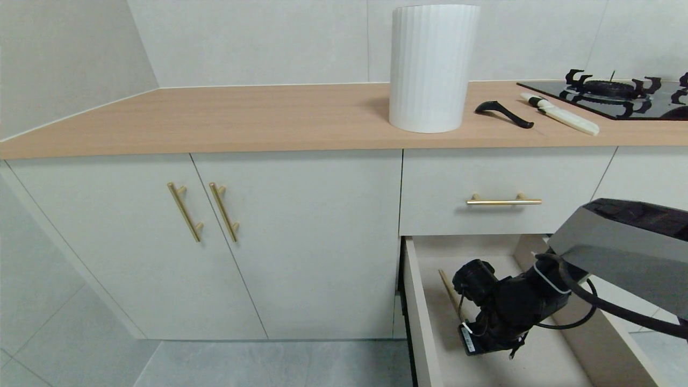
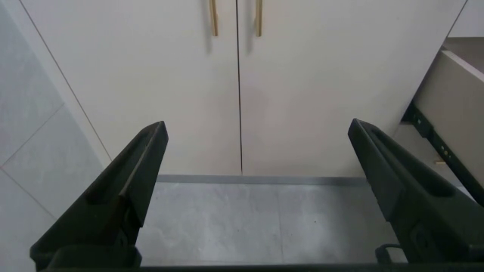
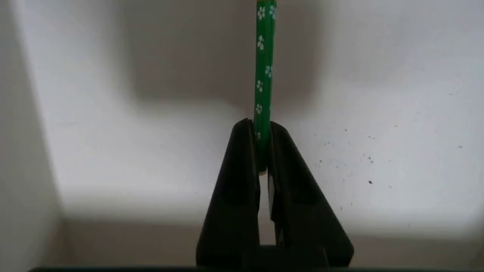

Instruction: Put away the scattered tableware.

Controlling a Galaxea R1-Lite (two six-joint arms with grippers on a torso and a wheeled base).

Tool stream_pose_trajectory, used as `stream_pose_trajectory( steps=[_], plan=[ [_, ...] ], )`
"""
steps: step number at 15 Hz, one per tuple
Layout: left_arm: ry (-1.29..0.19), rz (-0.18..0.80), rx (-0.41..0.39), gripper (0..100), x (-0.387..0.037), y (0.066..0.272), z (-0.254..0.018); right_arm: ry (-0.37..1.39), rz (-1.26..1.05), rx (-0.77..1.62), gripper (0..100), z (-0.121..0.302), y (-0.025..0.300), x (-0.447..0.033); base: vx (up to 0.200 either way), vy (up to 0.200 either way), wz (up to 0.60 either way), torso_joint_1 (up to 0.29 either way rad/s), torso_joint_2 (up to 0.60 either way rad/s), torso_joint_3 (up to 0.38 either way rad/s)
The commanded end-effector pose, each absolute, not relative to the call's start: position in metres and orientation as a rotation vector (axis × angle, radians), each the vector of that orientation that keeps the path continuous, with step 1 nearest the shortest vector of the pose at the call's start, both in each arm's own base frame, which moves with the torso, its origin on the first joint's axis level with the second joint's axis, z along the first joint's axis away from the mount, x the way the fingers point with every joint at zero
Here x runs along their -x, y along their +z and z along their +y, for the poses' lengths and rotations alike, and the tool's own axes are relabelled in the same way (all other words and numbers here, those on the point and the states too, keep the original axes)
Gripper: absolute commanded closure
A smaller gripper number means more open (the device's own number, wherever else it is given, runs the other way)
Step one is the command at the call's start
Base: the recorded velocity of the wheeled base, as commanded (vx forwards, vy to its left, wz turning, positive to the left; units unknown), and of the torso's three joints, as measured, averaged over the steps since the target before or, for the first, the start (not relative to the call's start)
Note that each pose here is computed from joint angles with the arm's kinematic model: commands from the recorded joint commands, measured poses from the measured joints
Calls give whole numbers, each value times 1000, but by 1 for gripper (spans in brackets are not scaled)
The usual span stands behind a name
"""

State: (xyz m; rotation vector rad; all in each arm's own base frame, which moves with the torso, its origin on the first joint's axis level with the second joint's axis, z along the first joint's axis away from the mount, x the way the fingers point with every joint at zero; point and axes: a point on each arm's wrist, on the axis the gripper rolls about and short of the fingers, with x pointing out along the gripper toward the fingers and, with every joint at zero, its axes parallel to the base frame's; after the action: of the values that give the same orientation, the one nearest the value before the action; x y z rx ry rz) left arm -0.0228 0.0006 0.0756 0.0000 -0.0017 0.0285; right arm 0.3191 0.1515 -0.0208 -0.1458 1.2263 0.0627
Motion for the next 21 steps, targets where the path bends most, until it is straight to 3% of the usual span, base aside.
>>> stream_pose_trajectory(
  steps=[1, 6, 7, 15, 21],
  plan=[
    [29, -2, 0, 0, 23, 76, 1, 56, 1247, 154, 100, 151, -29, -319, 0, 0, 0, 0, 0, 0],
    [29, -2, 0, 0, 23, 76, 1, 57, 1232, 148, 100, 151, -29, -321, 0, 0, 0, 0, 0, 0],
    [29, -2, 0, 0, 23, 76, 1, 57, 1231, 148, 0, 152, -28, -321, 0, 0, 0, 0, 0, 0],
    [29, -2, 0, 0, 23, 76, 1, 60, 1218, 142, 0, 151, -21, -320, 0, 0, 0, 0, 0, 0],
    [29, -2, 0, 0, 23, 76, 1, 88, 1036, 62, 0, 138, 61, -306, 0, 0, 0, 0, 0, 0]
  ],
)
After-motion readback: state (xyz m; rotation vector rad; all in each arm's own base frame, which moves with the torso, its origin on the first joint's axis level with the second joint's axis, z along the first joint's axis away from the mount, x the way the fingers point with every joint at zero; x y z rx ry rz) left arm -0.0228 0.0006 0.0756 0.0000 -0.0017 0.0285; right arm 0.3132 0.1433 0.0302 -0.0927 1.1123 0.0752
